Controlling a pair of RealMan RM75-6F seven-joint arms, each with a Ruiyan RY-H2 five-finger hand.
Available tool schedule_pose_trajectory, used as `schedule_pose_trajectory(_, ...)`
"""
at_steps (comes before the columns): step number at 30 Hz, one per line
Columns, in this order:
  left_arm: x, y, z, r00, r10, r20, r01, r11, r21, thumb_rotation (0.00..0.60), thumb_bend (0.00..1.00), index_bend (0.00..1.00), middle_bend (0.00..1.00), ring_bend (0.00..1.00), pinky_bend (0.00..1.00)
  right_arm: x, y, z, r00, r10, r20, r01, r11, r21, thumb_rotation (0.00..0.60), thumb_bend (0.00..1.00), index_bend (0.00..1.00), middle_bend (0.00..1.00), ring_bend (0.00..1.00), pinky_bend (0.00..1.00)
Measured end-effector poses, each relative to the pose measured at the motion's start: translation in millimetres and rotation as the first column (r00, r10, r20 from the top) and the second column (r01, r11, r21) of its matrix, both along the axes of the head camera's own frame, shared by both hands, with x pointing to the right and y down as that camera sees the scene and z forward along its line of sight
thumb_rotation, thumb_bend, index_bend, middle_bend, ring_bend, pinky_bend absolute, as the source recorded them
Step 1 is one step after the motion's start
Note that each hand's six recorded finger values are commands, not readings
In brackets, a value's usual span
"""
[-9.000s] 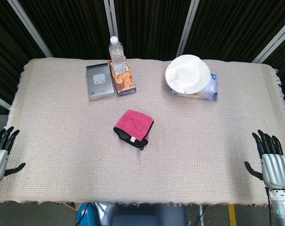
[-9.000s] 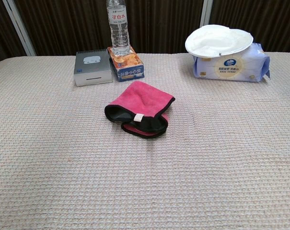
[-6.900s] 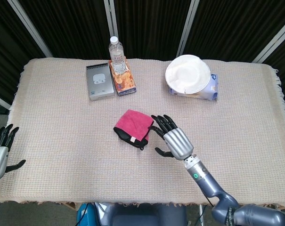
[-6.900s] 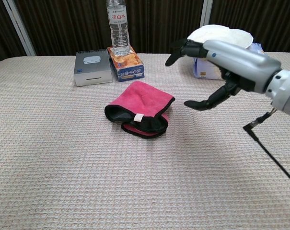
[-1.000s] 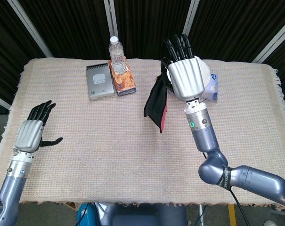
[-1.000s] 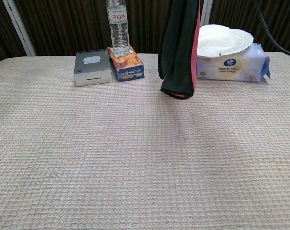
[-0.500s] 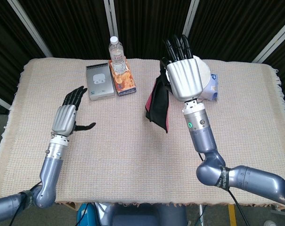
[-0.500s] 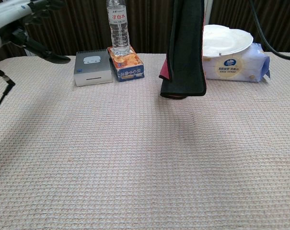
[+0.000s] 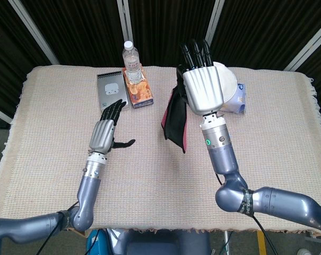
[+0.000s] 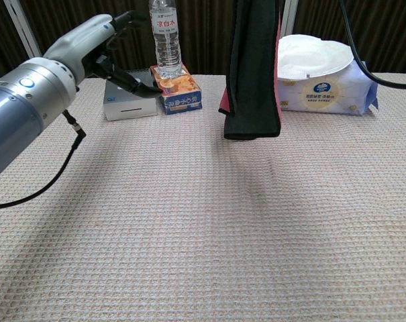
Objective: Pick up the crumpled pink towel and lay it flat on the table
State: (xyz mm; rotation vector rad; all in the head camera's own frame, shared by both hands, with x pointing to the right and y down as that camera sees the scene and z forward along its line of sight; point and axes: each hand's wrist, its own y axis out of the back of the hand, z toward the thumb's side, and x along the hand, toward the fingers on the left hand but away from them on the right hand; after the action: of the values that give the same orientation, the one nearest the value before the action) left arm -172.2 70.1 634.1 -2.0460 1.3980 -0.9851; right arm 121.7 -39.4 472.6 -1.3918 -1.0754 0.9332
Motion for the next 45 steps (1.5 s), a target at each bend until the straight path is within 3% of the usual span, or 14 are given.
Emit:
schedule_pose_trajectory(12, 46, 0, -6, 0.999, 0.032, -0.043, -0.032, 0.999, 0.002, 0.600, 0.00, 0.00, 0.00, 0.00, 0.02, -11, 1, -5, 1.000, 0.003, 0.016, -0.003, 1.000, -0.005, 0.600, 0.47, 0.59, 0.14, 0.01, 0.00)
schedule_pose_trajectory(30, 74, 3, 19, 0.998, 0.004, -0.055, -0.004, 1.000, -0.013, 0.600, 0.00, 0.00, 0.00, 0.00, 0.02, -15, 5, -7, 0.999, 0.013, 0.037, -0.012, 0.999, -0.033, 0.600, 0.47, 0.59, 0.14, 0.02, 0.00)
schedule_pose_trajectory(45, 105, 6, 15, 0.992, 0.009, -0.124, -0.011, 1.000, -0.011, 0.600, 0.00, 0.00, 0.00, 0.00, 0.02, -18, 10, -14, 0.997, 0.009, 0.076, -0.005, 0.999, -0.047, 0.600, 0.47, 0.59, 0.14, 0.02, 0.00)
